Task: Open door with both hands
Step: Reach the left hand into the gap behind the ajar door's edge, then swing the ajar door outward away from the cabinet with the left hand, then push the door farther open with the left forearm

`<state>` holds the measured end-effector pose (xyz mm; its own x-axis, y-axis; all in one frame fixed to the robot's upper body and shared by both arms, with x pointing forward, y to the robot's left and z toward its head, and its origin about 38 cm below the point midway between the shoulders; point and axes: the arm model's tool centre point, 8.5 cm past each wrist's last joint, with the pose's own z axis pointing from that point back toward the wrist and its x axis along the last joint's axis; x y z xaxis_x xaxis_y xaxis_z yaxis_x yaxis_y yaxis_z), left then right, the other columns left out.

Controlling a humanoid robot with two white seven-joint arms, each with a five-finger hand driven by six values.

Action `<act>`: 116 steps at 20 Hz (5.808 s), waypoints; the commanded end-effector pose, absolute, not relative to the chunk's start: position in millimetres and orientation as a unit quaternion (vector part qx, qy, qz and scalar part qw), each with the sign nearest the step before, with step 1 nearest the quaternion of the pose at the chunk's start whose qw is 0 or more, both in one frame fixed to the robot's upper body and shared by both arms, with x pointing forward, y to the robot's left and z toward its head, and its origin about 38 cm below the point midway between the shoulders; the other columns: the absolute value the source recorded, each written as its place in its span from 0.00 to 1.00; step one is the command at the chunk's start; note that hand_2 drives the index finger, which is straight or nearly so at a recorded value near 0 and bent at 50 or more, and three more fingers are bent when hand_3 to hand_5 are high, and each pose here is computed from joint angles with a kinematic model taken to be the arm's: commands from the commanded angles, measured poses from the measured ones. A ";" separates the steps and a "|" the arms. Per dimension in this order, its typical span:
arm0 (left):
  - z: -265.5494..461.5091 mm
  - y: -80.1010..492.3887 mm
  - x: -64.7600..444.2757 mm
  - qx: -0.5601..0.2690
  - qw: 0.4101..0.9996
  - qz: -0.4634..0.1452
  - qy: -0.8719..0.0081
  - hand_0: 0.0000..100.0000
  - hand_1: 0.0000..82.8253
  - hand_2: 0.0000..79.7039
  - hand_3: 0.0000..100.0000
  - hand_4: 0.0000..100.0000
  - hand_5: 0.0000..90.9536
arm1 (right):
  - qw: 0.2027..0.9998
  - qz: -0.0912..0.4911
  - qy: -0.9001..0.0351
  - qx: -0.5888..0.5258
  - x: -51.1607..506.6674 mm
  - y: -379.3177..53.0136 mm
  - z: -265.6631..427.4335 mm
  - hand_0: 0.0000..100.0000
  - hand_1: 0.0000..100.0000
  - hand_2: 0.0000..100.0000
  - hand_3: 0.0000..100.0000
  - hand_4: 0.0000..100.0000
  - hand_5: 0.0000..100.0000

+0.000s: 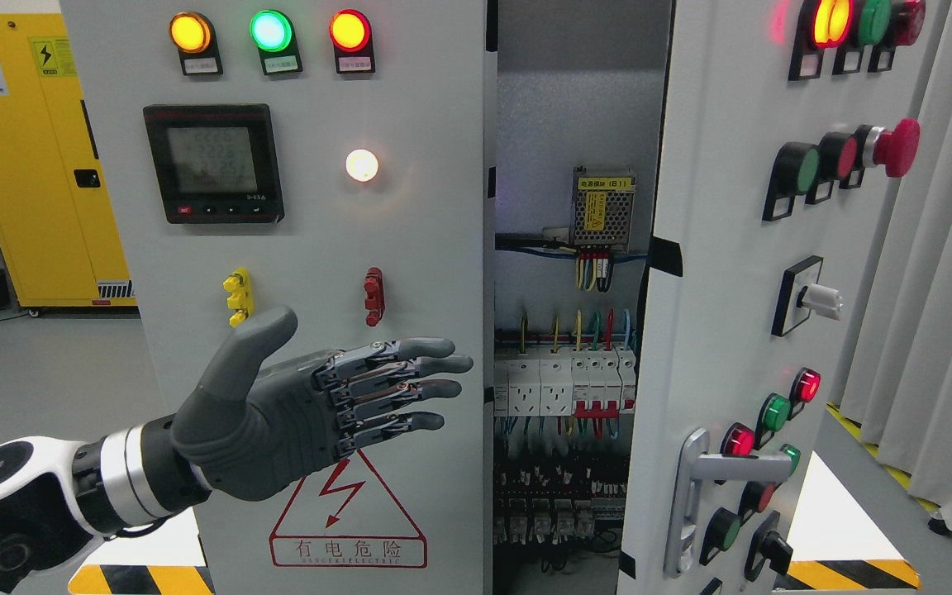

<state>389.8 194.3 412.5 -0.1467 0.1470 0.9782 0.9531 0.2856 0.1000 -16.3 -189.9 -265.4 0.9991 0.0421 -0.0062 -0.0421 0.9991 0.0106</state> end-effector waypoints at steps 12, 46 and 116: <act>440.8 116.3 435.8 -0.550 0.483 -0.397 -0.554 0.00 0.00 0.00 0.00 0.00 0.00 | 1.000 0.029 0.003 0.005 -16.4 -189.4 -265.4 0.21 0.08 0.00 0.00 0.00 0.00; 465.6 -39.7 400.0 -0.591 0.438 -0.443 -0.513 0.00 0.00 0.00 0.00 0.00 0.00 | 1.000 0.029 0.003 0.005 -16.4 -189.4 -265.4 0.22 0.08 0.00 0.00 0.00 0.00; 448.1 -156.3 346.4 -0.537 0.432 -0.458 -0.561 0.00 0.00 0.00 0.00 0.00 0.00 | 1.000 0.029 0.003 0.005 -16.4 -189.4 -265.4 0.21 0.08 0.00 0.00 0.00 0.00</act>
<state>352.6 -152.5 451.7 -0.0614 0.2243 0.9726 0.9980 0.0273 0.0567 -16.4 -189.9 -265.4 0.9991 0.0421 -0.0063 -0.0421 0.9991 0.0105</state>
